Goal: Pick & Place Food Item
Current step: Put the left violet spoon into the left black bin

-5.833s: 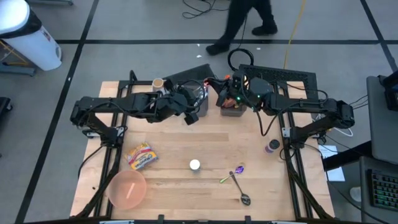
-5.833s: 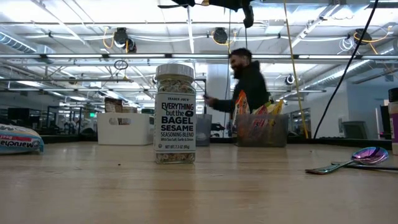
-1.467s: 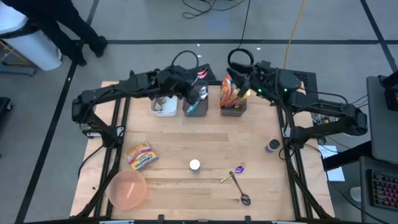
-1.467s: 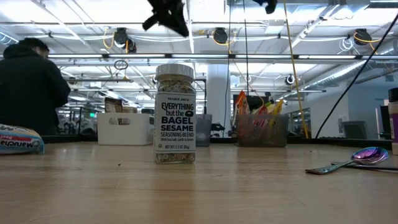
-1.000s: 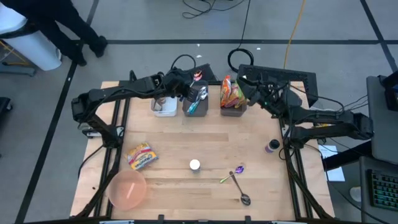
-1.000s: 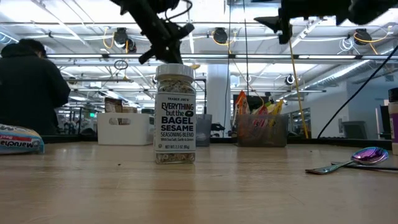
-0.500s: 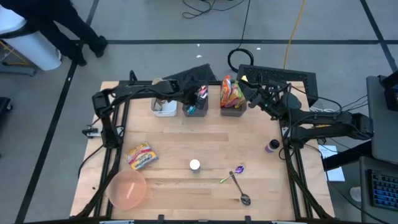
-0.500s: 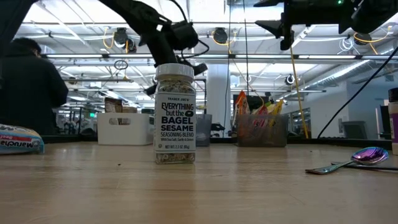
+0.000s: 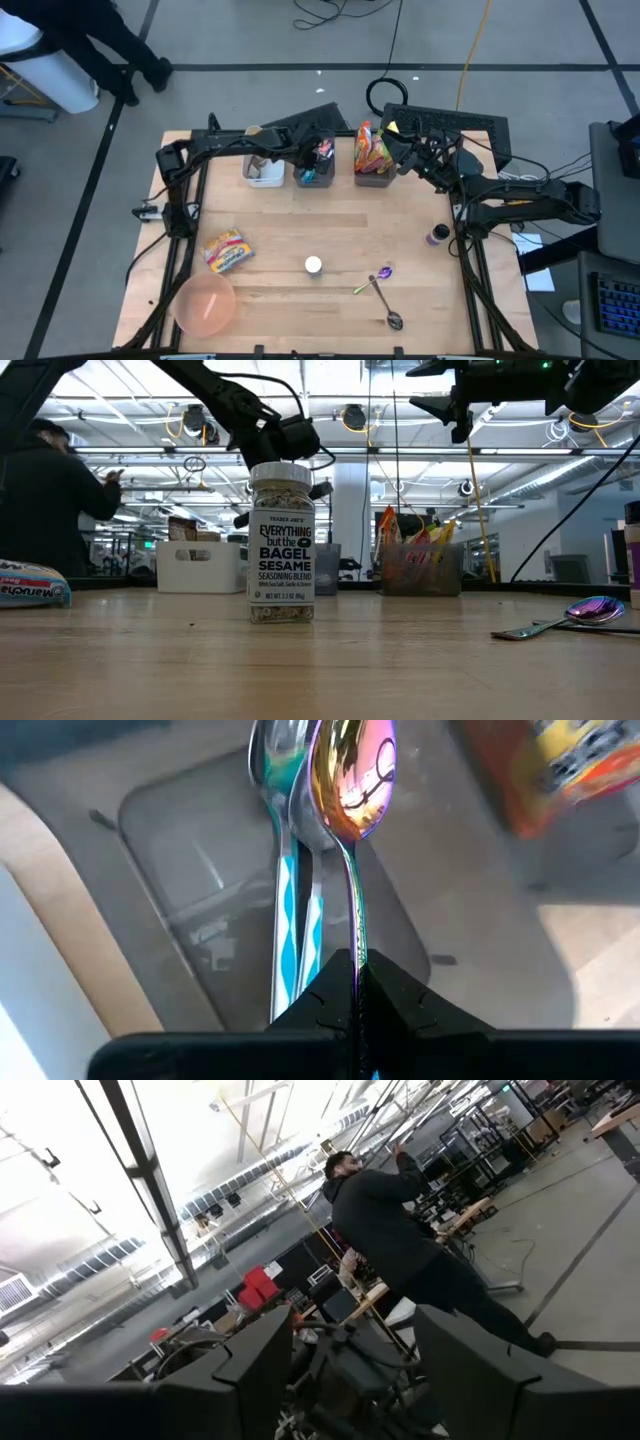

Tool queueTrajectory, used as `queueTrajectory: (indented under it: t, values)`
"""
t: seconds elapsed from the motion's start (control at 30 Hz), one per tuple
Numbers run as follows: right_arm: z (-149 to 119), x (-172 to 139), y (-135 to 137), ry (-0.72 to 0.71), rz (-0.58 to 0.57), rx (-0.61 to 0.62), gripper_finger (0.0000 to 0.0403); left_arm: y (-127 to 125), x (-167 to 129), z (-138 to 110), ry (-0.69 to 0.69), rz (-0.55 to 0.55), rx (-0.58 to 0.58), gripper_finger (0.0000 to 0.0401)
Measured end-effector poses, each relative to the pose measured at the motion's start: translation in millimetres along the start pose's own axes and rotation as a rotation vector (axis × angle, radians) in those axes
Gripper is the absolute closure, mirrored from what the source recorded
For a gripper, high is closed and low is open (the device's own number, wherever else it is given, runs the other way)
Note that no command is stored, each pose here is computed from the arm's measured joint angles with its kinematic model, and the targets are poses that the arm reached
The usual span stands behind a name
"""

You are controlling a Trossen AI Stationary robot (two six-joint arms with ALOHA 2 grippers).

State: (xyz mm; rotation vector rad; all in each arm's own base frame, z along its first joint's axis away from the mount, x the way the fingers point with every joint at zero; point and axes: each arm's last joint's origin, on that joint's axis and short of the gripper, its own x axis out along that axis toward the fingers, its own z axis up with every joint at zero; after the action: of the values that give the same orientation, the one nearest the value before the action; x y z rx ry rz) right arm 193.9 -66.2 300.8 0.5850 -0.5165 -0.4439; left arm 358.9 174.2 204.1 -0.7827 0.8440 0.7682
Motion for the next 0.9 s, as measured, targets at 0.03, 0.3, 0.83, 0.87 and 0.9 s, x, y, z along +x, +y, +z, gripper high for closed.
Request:
queueTrajectory:
  t: [0.03,0.3,0.83,0.87,0.9]
  values:
    - [-0.1,0.0,-0.1,0.001,-0.001,0.0,0.02,0.8,2.7,-0.5,0.007,0.005,-0.002,0.0388]
    - [-0.6,0.0,-0.4,0.005,-0.004,-0.006,0.0202,3.8,4.5,4.1,-0.034,0.024,-0.017,0.0388]
    - [-0.3,1.3,-6.6,0.017,-0.042,-0.02,0.0202,7.8,24.7,1.3,0.015,0.012,-0.056,0.0389]
    - [-0.4,1.3,-6.6,0.017,-0.043,-0.02,0.0202,7.8,26.0,1.0,0.016,0.012,-0.056,0.0389]
    - [-0.5,1.3,-6.7,0.019,-0.043,-0.02,0.0202,8.0,26.8,0.7,0.018,0.014,-0.056,0.0389]
